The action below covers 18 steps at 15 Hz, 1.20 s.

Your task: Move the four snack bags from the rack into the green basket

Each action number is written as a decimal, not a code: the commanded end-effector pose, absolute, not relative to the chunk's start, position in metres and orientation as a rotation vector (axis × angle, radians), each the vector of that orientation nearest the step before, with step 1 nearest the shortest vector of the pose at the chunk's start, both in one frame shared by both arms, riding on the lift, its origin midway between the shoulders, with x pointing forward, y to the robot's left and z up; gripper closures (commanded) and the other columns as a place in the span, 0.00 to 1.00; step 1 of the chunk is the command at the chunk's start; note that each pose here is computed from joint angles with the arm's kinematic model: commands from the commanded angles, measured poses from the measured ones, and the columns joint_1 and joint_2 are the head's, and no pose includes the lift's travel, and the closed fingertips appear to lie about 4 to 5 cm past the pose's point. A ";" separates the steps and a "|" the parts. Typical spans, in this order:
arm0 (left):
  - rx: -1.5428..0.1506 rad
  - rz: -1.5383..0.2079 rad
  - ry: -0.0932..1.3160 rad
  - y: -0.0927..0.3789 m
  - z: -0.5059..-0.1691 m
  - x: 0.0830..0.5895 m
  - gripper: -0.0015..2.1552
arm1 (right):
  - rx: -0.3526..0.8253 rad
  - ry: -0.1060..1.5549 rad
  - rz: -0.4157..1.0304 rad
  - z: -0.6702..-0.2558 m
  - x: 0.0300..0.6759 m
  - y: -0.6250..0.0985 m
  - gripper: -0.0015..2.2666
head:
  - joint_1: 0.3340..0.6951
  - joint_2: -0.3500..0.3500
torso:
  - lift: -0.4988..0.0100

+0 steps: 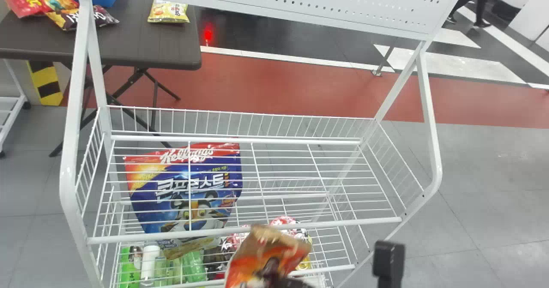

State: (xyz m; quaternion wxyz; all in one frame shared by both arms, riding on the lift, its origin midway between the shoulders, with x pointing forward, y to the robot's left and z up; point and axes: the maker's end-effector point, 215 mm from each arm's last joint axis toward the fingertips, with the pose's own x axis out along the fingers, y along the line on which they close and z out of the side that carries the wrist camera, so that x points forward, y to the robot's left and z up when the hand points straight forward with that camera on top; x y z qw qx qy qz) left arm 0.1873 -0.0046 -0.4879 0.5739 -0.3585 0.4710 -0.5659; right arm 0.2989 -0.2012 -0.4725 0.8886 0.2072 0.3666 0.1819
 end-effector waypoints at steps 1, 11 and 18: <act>-0.838 -1.325 1.103 -0.005 -0.488 0.187 0.98 | 0.461 0.879 0.424 -0.516 0.266 -0.175 0.94 | 1.00 0.00 | 0.98; -0.841 -1.326 1.096 -0.006 -0.488 0.187 0.98 | 0.462 1.196 0.573 -0.577 0.158 -0.106 0.94 | 1.00 0.00 | 0.98; -0.839 -1.332 1.093 -0.006 -0.487 0.187 0.98 | 0.323 1.134 0.436 -0.576 0.186 -0.151 0.00 | 1.00 0.00 | 0.98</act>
